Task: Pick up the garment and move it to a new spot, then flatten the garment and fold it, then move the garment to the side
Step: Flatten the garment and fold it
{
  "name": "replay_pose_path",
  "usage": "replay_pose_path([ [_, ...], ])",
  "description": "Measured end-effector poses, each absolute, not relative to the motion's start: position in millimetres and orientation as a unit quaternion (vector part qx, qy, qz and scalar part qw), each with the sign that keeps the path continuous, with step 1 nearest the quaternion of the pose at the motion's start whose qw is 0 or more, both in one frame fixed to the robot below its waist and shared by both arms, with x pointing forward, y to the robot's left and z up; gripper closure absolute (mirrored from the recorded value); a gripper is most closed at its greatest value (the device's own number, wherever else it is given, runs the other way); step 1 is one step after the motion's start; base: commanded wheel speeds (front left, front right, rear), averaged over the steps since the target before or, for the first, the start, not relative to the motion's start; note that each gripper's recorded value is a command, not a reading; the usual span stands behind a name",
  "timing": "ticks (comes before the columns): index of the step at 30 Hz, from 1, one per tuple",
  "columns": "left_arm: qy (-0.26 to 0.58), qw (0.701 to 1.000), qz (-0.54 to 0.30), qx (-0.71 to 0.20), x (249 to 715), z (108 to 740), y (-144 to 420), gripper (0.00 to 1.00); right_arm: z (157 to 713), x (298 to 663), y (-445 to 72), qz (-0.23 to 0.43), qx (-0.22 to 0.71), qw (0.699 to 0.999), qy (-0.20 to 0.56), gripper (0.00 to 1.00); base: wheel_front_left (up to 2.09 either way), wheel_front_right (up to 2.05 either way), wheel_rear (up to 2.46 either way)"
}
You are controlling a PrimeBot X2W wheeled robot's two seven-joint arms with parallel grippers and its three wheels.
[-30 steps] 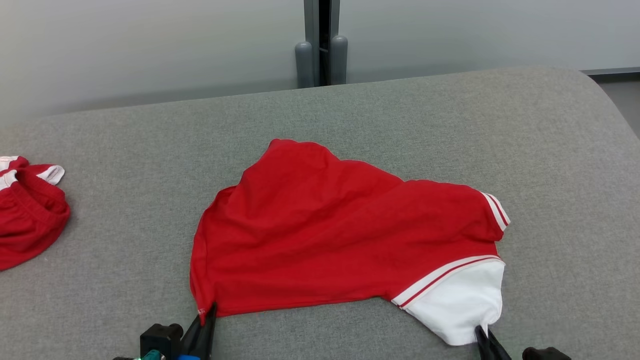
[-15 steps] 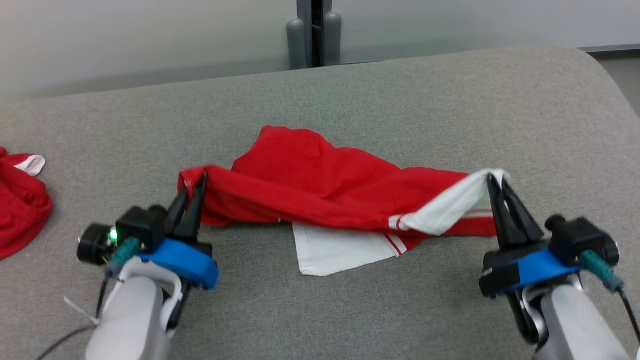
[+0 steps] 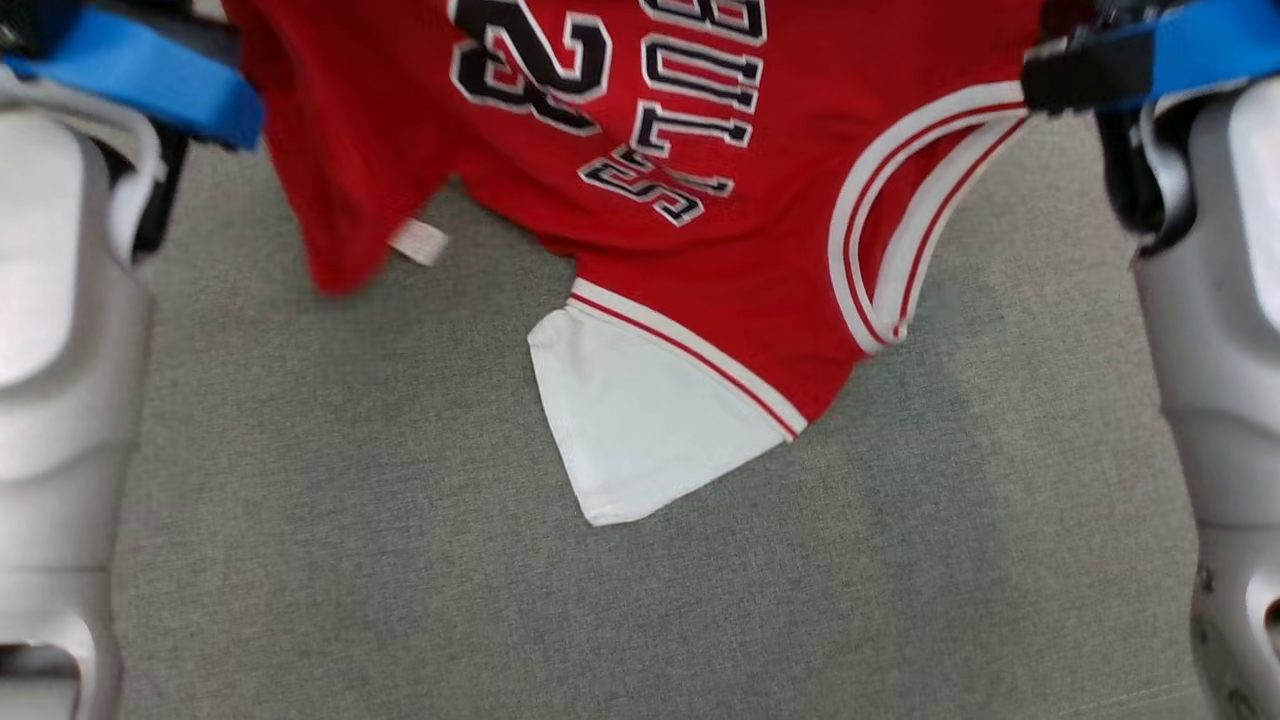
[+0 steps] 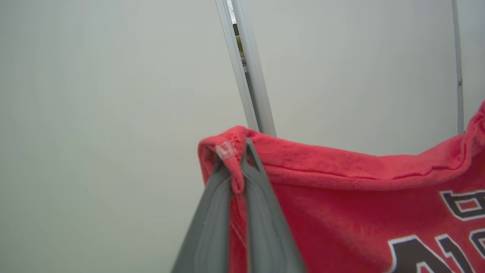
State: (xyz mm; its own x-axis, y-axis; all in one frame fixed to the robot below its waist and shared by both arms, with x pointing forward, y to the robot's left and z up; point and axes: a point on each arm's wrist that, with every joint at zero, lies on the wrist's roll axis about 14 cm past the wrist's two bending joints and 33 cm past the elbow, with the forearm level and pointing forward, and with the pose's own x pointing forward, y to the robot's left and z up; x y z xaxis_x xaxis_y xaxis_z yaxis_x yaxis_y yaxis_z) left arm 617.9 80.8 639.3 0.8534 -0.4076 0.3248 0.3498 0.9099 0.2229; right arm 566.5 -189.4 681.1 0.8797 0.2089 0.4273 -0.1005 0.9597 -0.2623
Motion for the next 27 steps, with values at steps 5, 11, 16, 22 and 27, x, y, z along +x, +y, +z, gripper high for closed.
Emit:
replay_pose_path([
  [5,-0.23,0.947,-0.2,0.099,644.8,686.3,72.4,1.0,732.7,594.6,-195.9,0.064,-0.135,0.952,-0.269,1.0,0.0,0.0,0.0],
  [11,-0.275,0.932,-0.201,0.122,655.7,741.2,64.2,1.0,792.1,612.3,-196.5,0.051,-0.156,0.939,-0.304,1.0,0.0,0.0,0.0],
  [16,-0.294,0.925,-0.204,0.125,658.6,767.2,59.3,1.0,813.2,616.9,-192.8,0.05,-0.165,0.932,-0.318,1.0,0.0,0.0,0.0],
  [22,-0.273,0.931,-0.213,0.119,668.3,744.3,57.0,1.0,780.1,629.2,-197.1,0.053,-0.158,0.942,-0.29,1.0,0.0,0.0,0.0],
  [27,-0.225,0.947,-0.214,0.087,673.2,689.0,66.2,1.0,731.3,631.3,-198.7,0.06,-0.138,0.953,-0.261,1.0,0.0,0.0,0.0],
])
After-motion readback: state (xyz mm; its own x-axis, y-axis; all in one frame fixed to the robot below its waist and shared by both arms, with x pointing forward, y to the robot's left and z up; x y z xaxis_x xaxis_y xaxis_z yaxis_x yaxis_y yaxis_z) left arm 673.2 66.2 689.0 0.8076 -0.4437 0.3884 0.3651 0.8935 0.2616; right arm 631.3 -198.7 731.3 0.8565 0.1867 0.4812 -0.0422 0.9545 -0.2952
